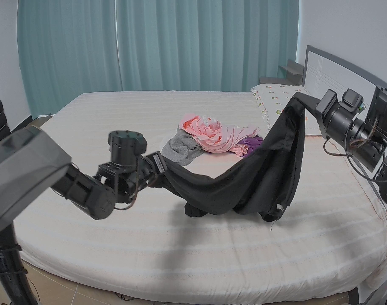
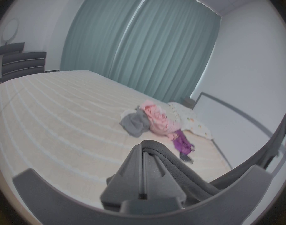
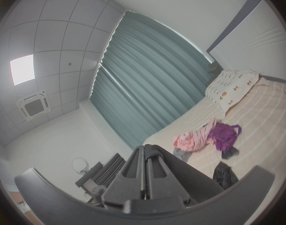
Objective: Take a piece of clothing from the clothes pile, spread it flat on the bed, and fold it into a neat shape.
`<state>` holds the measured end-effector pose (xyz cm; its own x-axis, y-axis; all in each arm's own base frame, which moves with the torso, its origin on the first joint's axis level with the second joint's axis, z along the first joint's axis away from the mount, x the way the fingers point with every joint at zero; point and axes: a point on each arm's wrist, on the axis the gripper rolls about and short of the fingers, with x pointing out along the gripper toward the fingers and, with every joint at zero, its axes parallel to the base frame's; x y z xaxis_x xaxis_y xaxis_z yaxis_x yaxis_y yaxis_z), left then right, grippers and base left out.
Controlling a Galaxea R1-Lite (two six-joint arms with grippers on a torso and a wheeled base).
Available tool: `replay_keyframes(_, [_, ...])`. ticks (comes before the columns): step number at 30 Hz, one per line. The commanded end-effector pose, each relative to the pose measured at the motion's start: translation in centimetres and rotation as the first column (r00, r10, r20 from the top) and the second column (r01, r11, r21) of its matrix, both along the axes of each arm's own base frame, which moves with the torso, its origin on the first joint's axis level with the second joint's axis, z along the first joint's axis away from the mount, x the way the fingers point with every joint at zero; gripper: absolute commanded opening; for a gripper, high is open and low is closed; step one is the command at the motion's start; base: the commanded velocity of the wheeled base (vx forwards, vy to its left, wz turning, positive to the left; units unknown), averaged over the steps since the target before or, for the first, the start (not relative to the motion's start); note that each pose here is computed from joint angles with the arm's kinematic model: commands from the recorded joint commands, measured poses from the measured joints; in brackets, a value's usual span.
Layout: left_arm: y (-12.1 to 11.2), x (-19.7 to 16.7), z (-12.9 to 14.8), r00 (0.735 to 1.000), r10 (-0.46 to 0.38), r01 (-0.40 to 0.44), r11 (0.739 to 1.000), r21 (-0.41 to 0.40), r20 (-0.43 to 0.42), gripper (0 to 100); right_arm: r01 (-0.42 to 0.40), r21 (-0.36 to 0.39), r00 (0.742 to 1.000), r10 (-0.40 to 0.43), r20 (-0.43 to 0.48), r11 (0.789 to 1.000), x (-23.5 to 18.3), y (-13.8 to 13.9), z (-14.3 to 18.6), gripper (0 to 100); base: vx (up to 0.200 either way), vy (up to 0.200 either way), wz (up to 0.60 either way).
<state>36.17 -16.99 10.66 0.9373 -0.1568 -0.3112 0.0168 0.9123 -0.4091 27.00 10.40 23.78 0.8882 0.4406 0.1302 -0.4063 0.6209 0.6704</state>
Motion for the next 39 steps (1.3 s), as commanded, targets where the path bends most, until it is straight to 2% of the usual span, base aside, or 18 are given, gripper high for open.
replay_keyframes(1, [3.2,-4.8,10.2,0.988,0.051,-0.030,0.990,-0.136,0.149,0,0.122,0.045,0.988,-0.125,0.094,0.992,3.1,-0.5,2.0,0,0.000,0.000,0.00])
replay_keyframes(3, [3.9,-6.3,12.2,0.978,0.079,-0.050,0.986,-0.157,0.191,0,0.145,0.055,0.974,-0.152,0.168,0.988,1.8,-0.8,4.3,0,0.000,0.000,0.00])
replay_keyframes(6, [4.6,-7.6,12.7,0.977,0.084,-0.051,0.984,-0.169,0.196,0,0.130,0.036,0.981,-0.133,0.144,0.991,0.9,-0.8,3.4,0,0.000,0.000,0.00])
replay_keyframes(11, [4.8,-9.0,9.8,0.992,0.062,-0.048,0.990,-0.132,0.106,0,0.099,-0.045,0.995,-0.101,-0.021,0.994,0.0,-0.6,-1.9,0,0.000,0.000,0.00])
replay_keyframes(13, [4.4,-9.8,7.9,0.998,0.044,-0.039,0.990,-0.133,0.041,0,0.082,-0.079,0.988,-0.091,-0.121,0.994,-0.9,-0.7,-4.7,0,0.000,0.000,0.00])
replay_keyframes(17, [3.6,-11.3,5.6,0.999,0.018,-0.026,0.985,-0.168,-0.051,0,0.016,-0.110,0.973,-0.041,-0.227,0.994,-2.2,0.1,-7.6,0,0.000,0.000,0.00])
replay_keyframes(22, [4.1,-12.6,2.9,0.987,0.000,-0.028,0.984,-0.177,-0.161,0,0.014,-0.026,0.968,-0.020,-0.251,1.000,-3.1,-0.2,-8.5,0,0.000,0.000,0.00])
replay_keyframes(27, [4.3,-13.0,2.2,0.980,-0.007,-0.035,0.977,-0.208,-0.200,0,0.010,-0.026,0.963,-0.017,-0.269,1.000,-3.3,-0.1,-9.0,0,0.000,0.000,0.00])
replay_keyframes(37, [4.3,-13.1,2.0,0.978,-0.008,-0.037,0.977,-0.209,-0.208,0,0.003,-0.052,0.952,-0.018,-0.306,0.999,-3.4,0.2,-10.1,0,0.000,0.000,0.00])
replay_keyframes(39, [4.4,-13.4,1.5,0.974,-0.010,-0.036,0.979,-0.199,-0.227,0,0.001,-0.050,0.952,-0.017,-0.307,0.999,-3.7,0.1,-10.1,0,-0.200,0.000,0.00])
